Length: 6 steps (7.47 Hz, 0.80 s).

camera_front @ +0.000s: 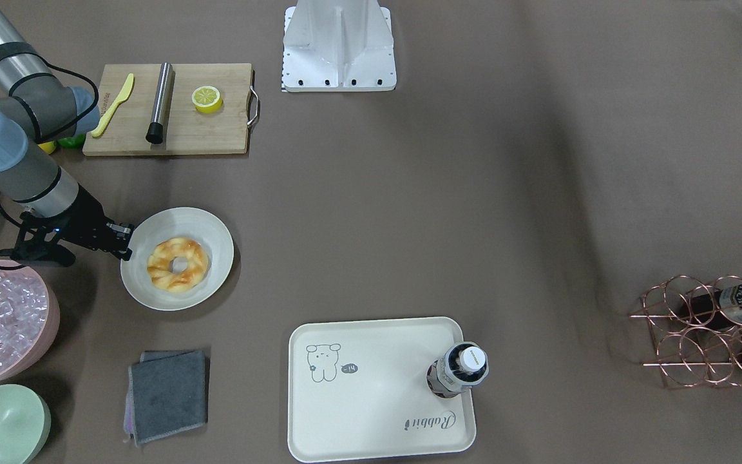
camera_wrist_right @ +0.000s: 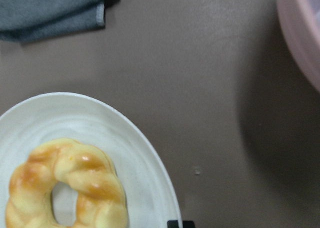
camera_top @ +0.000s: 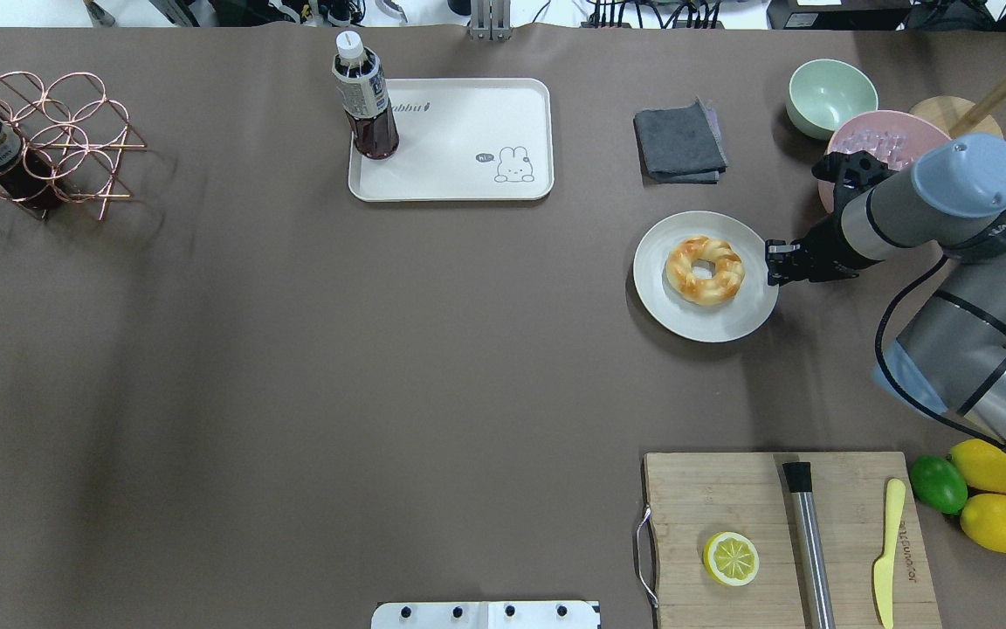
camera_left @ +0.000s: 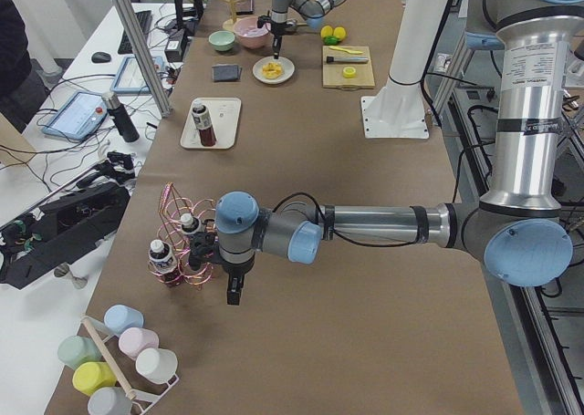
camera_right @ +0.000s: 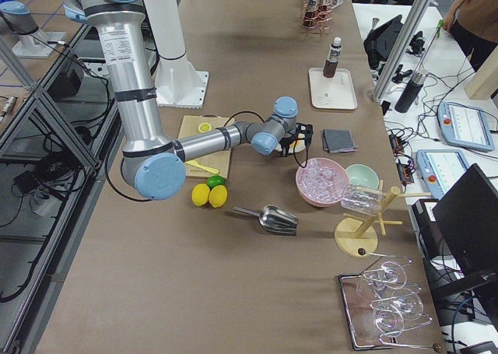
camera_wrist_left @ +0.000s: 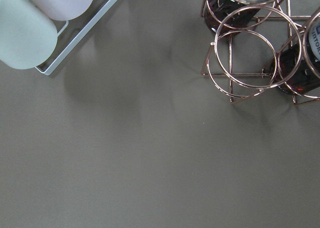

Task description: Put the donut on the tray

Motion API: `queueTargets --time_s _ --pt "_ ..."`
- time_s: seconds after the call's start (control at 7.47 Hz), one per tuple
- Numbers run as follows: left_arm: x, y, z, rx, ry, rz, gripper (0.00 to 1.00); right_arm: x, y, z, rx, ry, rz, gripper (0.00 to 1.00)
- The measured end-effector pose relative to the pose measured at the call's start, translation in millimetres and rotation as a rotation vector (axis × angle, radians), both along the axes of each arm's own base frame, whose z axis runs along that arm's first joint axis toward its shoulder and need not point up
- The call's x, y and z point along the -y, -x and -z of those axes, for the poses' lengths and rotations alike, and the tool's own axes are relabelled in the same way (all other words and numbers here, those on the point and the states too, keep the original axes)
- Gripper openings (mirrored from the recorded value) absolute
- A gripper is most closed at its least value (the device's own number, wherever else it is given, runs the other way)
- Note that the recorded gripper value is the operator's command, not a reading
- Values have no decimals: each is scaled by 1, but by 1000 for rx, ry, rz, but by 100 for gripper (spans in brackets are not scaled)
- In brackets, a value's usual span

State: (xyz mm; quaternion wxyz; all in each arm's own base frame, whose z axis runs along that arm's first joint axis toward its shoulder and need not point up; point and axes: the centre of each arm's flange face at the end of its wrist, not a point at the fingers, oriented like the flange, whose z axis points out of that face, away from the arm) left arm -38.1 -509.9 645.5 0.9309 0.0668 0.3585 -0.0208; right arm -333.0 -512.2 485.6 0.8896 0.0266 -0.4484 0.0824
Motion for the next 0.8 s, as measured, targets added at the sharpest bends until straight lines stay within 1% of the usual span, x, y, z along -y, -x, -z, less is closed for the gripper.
queueTargets --time_s 0.13,0.4,0.54,0.67,0.8 --pt "0 0 0 0 1 0 99 11 -25 9 46 17 2 0" --pt "0 0 0 0 0 0 99 32 -70 25 110 31 -4 0" --pt "0 0 0 0 0 0 99 47 -82 40 127 38 -15 0" --pt "0 0 -1 0 1 0 99 68 -83 68 127 45 -24 0" --pt "0 0 -1 0 1 0 99 95 -75 101 110 47 -21 0"
